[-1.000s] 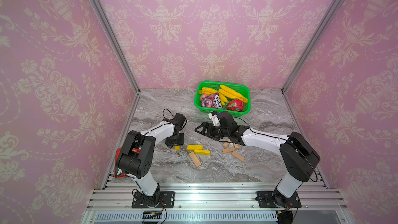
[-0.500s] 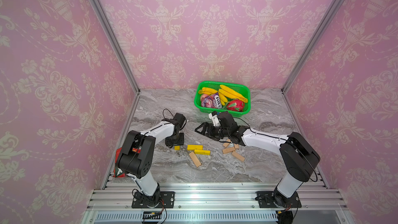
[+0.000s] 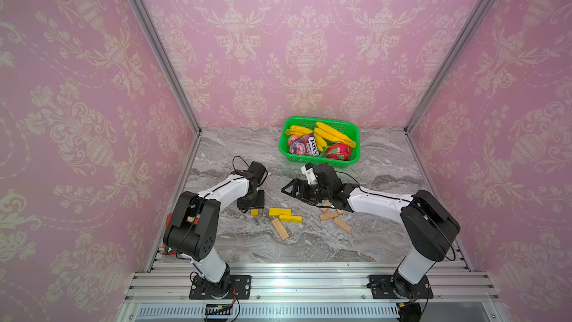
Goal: Assemble the letter k with building blocks
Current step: Assemble the building block at the center of the board, then pick up the building block from the center of the board.
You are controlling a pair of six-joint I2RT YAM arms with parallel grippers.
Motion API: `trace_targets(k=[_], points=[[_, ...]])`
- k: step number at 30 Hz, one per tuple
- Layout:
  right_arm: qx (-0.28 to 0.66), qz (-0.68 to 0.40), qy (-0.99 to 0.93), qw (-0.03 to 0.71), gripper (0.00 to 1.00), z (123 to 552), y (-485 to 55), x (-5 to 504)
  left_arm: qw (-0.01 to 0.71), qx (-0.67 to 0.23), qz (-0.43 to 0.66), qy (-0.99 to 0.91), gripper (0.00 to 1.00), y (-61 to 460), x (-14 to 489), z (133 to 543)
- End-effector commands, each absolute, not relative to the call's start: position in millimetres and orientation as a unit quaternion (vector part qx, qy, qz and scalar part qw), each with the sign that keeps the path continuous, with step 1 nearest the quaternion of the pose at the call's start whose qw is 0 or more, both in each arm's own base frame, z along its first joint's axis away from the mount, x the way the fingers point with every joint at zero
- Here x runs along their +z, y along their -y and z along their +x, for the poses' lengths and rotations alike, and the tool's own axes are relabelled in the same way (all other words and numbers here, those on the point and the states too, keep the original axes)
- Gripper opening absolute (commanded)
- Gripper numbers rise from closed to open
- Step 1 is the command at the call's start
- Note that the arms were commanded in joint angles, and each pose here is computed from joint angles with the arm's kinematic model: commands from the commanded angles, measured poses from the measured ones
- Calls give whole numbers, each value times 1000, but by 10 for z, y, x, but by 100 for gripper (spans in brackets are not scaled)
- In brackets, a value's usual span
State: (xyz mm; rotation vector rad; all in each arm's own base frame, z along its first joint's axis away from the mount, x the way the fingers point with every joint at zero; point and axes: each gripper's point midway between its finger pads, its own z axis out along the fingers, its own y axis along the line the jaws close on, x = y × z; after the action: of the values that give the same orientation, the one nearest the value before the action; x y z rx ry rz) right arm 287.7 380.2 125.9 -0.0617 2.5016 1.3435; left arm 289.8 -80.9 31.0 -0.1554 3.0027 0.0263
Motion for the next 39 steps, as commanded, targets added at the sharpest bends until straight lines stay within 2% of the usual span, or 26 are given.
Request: trace_targets(k=[1,13,26,34,39], points=[[475,-25,-866,152,100,2813,-3797,1319,67,-4,-47,-997,55,835,433,2854],[477,-35,-861,171,100,2575,-3715,1436,94,-16,-71,-993,54,985,628,2664],[466,-48,-864,183,100,2259,-3352,1426,122,-19,-93,-988,54,1250,734,2349],[464,-59,-868,168,100,2087,-3226,1315,140,-43,-125,-981,54,1491,655,2214],[465,-63,-870,152,100,1989,-3167,1250,150,-15,-123,-981,54,1603,626,2132]])
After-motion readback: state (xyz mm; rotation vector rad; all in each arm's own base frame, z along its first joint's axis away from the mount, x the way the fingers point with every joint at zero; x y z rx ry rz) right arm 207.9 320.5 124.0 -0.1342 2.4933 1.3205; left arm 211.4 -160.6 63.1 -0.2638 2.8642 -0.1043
